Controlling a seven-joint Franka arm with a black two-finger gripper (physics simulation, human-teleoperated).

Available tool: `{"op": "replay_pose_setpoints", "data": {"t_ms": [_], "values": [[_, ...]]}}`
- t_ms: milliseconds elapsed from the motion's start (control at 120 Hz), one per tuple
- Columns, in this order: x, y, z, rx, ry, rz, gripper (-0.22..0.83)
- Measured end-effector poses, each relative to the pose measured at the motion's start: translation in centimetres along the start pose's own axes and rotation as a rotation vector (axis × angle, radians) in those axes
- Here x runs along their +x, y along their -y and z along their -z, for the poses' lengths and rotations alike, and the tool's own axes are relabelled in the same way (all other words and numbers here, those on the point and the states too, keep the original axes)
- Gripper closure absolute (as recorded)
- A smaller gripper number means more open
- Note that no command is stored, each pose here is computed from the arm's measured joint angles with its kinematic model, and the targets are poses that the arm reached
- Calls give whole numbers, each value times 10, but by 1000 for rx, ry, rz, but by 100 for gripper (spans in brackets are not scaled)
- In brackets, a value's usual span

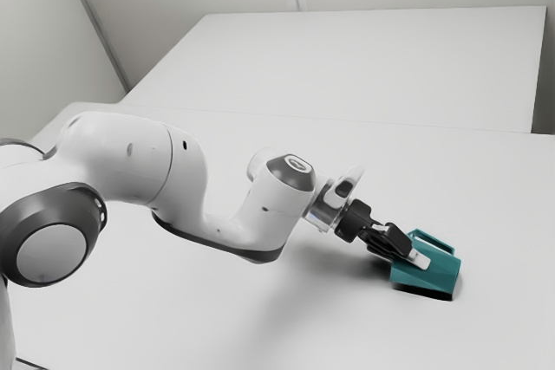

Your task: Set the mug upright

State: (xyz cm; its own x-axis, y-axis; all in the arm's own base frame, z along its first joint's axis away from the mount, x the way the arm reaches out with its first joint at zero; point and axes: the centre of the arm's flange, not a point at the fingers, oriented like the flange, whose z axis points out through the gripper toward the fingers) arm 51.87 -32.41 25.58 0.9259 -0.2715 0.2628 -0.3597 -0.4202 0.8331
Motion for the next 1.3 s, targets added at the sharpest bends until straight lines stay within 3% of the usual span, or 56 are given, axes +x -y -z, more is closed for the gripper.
{"op": "replay_pose_setpoints", "data": {"t_ms": [200,417,783,1033,1300], "values": [[8,-20,10,-7,-21,-42,77],[22,-77,54,29,-62,-169,78],[-8,-107,193,475,76,-382,78],[-30,-100,256,760,197,-383,79],[-46,-72,301,956,312,-255,79]]}}
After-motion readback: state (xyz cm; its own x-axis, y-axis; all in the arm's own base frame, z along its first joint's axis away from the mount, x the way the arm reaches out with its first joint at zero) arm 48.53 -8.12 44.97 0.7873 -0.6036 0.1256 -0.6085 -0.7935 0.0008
